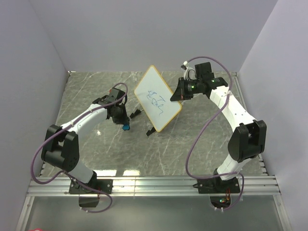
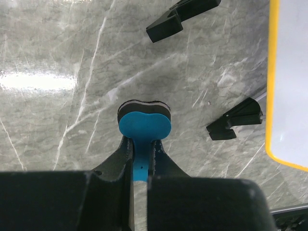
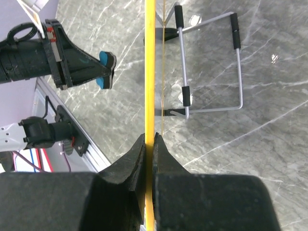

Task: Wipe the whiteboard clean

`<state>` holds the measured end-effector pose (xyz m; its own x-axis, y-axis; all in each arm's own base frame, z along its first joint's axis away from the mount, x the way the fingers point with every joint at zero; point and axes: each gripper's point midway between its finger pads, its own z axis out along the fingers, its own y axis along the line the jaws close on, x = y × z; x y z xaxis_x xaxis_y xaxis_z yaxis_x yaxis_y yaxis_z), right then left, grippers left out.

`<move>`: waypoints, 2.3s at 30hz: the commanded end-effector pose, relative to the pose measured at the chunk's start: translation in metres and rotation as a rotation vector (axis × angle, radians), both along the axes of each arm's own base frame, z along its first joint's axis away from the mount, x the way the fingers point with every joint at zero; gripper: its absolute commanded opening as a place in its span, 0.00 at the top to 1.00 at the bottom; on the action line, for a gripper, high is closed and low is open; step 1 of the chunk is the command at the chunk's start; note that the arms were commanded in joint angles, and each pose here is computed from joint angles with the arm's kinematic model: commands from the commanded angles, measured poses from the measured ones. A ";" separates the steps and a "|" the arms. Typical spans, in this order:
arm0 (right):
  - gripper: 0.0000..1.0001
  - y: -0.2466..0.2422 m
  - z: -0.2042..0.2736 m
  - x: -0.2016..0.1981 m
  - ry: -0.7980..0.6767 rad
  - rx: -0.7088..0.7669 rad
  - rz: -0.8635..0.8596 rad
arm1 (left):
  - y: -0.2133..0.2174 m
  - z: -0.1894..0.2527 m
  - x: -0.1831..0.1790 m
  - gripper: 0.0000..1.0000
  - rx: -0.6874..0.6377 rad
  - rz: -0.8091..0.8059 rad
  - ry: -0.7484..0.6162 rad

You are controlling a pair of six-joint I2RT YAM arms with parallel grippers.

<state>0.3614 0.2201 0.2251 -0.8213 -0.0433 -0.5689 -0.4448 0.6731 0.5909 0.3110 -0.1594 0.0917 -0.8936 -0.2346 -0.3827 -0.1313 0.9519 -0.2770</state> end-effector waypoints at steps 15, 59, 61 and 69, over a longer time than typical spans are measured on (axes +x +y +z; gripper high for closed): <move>1.00 0.024 0.012 -0.016 -0.050 0.087 0.119 | -0.011 0.012 0.016 1.00 -0.018 -0.045 -0.046; 1.00 0.044 -0.077 -0.034 0.218 0.012 0.113 | -0.106 0.040 0.095 1.00 -0.211 -0.241 -0.248; 1.00 0.044 -0.073 -0.032 0.212 0.013 0.110 | -0.105 0.037 0.098 1.00 -0.202 -0.234 -0.255; 1.00 0.042 -0.070 -0.035 0.210 0.010 0.109 | -0.073 0.021 0.125 1.00 -0.183 -0.163 -0.243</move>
<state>0.3472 0.2540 0.1554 -0.9010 -0.0718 -0.4278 -0.3699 0.6423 0.6713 0.4016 -0.2369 0.1069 -0.8604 -0.1457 -0.4883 0.0909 0.8990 -0.4284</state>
